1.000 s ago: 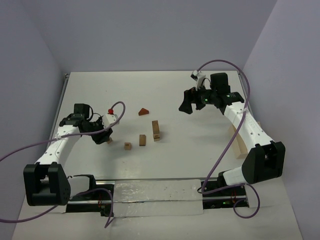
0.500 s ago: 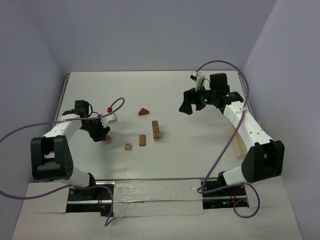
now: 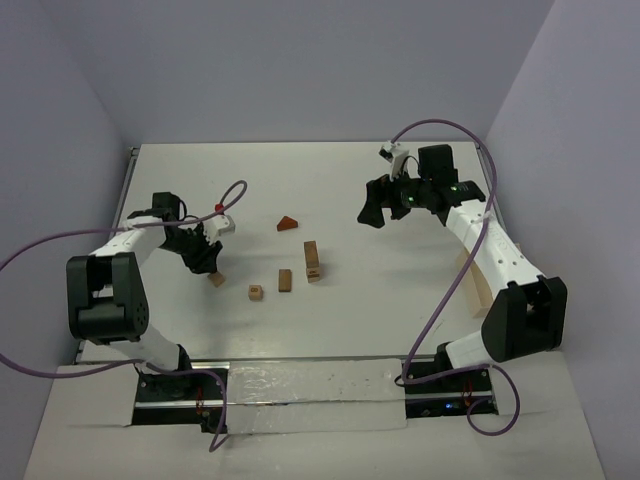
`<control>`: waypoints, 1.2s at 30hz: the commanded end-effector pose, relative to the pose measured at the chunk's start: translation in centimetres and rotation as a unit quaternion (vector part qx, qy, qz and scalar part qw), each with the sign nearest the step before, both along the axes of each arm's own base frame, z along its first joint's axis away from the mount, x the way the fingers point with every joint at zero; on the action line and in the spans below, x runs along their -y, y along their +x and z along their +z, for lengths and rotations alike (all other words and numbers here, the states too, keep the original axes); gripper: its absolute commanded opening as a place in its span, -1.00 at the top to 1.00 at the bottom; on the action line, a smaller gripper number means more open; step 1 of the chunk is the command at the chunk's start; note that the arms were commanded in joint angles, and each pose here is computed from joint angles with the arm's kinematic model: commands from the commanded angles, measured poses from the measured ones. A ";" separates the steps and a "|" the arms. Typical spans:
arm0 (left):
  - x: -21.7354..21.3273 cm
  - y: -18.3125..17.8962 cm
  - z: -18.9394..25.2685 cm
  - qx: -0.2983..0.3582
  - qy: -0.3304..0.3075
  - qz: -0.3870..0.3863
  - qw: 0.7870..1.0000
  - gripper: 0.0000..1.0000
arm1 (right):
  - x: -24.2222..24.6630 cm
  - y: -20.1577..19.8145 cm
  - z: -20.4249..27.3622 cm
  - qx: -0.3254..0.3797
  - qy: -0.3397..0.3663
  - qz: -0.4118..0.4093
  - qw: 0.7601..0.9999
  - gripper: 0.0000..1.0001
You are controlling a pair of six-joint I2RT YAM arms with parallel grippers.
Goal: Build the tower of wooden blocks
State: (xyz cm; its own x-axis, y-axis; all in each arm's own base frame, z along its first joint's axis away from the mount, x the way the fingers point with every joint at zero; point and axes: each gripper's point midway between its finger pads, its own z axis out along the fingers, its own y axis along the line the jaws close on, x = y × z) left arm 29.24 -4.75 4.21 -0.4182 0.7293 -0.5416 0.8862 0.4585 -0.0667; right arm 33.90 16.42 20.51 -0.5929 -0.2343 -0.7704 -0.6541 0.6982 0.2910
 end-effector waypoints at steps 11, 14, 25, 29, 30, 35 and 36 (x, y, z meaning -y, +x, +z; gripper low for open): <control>1.6 -0.2 0.5 -0.031 -0.054 0.002 0.998 0.07 | -0.7 0.4 1.1 0.012 0.002 0.017 1.000 -0.99; 1.6 -0.1 0.8 -0.027 -0.054 0.010 0.998 0.06 | -0.7 0.3 1.2 0.013 0.003 0.016 1.000 -0.99; 1.4 -1.0 3.4 -0.022 -0.063 0.028 0.997 -0.05 | -0.7 -0.1 1.5 0.022 0.005 0.018 1.000 -0.99; 1.4 -1.8 2.9 -0.042 -0.060 0.028 0.997 -0.05 | -0.6 -0.2 1.5 0.023 0.004 0.017 1.000 -0.99; 1.3 -2.1 2.5 -0.048 -0.058 0.032 0.997 -0.07 | -0.6 -0.3 1.6 0.025 0.004 0.018 1.000 -0.99; 1.1 -2.5 1.5 -0.058 -0.050 0.044 0.996 -0.09 | -0.6 -0.3 1.5 0.024 0.004 0.018 1.000 -0.99; 1.1 -2.4 1.3 -0.059 -0.049 0.048 0.996 -0.09 | -0.6 -0.2 1.5 0.023 0.004 0.018 1.000 -0.99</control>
State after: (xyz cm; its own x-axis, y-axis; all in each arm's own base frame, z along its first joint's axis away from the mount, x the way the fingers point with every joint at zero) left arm 27.20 -5.63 5.74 -0.5286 0.6456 -0.5511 0.8342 0.5151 -0.1967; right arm 33.80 16.68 20.09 -0.6018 -0.2438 -0.7605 -0.6576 0.6916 0.2987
